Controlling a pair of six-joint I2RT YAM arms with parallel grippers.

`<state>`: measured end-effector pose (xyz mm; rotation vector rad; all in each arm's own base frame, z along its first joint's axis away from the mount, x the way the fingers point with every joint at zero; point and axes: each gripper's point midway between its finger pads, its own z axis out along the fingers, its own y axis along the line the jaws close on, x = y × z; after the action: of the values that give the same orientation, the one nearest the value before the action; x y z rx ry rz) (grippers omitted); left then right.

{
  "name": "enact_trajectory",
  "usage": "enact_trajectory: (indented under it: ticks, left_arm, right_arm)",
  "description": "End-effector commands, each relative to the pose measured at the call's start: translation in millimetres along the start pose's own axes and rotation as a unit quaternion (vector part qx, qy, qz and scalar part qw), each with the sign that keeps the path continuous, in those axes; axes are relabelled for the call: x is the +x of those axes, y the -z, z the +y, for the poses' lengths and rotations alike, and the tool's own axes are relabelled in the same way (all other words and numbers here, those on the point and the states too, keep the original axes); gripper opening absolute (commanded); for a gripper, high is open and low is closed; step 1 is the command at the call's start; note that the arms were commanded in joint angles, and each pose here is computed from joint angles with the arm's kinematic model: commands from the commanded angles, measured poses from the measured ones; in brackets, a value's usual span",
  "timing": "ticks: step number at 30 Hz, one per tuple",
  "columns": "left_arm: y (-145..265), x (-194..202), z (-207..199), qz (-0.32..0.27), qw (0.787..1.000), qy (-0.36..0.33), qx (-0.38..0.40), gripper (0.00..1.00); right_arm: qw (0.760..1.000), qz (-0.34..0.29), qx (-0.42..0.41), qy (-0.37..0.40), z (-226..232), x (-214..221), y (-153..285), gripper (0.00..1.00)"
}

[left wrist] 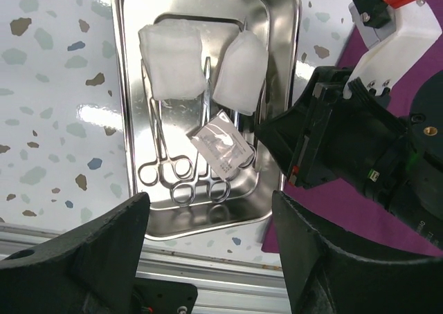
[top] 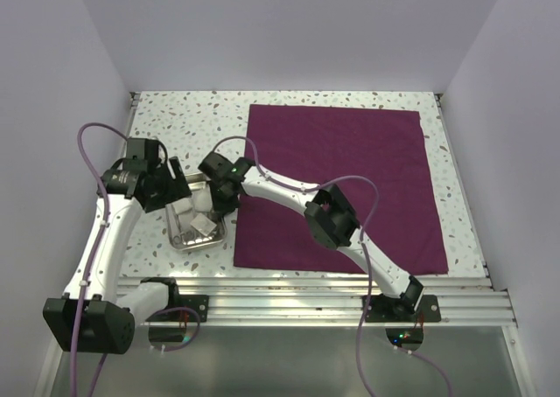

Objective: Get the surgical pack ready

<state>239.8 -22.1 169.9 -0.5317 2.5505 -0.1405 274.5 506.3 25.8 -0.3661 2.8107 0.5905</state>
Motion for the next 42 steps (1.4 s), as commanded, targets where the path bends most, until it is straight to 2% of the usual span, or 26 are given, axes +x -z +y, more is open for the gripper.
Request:
enact_trajectory:
  ticks: [1, 5, 13, 24, 30, 31, 32, 34, 37, 40, 42]
  left_arm:
    - [8.9, -15.1, -0.2, -0.023, 1.000, -0.013, -0.009, 0.75]
    - [12.5, -24.8, -0.2, -0.035, 0.999, -0.013, -0.015, 0.76]
    - [11.7, -37.9, 1.6, -0.048, 0.998, -0.019, -0.031, 0.77]
    - [4.8, -47.0, -5.2, -0.048, 0.998, -0.013, -0.026, 0.78]
    - [-10.8, -36.1, -7.0, -0.022, 1.000, -0.005, -0.020, 0.82]
    - [-14.9, -34.2, -7.8, -0.017, 1.000, -0.002, -0.018, 0.83]
    - [-17.7, -30.0, -9.6, -0.010, 1.000, 0.000, -0.012, 0.84]
    - [-28.1, -19.7, -10.1, 0.005, 1.000, 0.008, -0.007, 0.85]
    - [-42.0, -1.7, -12.5, 0.034, 0.999, 0.016, 0.007, 0.86]
    - [-52.0, 11.6, -12.0, 0.059, 0.998, 0.019, 0.010, 0.86]
    - [-57.2, 15.5, -12.8, 0.067, 0.997, 0.022, 0.011, 0.87]
  right_arm:
    - [0.999, -0.012, -0.024, 0.022, 18.4, -11.6, 21.0, 0.00]
    - [0.998, -0.021, -0.022, 0.057, 18.9, -16.8, 41.3, 0.00]
    - [0.985, -0.094, -0.010, 0.142, 17.8, -54.3, 103.1, 0.00]
    - [0.983, -0.098, -0.049, 0.148, -14.3, -79.1, 168.1, 0.00]
    - [0.984, -0.091, -0.031, 0.152, -79.9, -93.4, 196.6, 0.00]
    - [0.981, -0.111, -0.029, 0.156, -96.5, -105.3, 211.6, 0.00]
    - [0.983, -0.099, -0.022, 0.154, -112.9, -100.1, 207.7, 0.00]
    - [0.982, -0.115, 0.000, 0.153, -147.2, -110.7, 223.0, 0.00]
    - [0.981, -0.121, 0.013, 0.153, -186.3, -114.6, 229.4, 0.00]
    - [0.983, -0.099, 0.043, 0.149, -224.4, -103.2, 225.1, 0.00]
    - [0.979, -0.090, 0.059, 0.173, -242.4, -99.2, 227.4, 0.00]
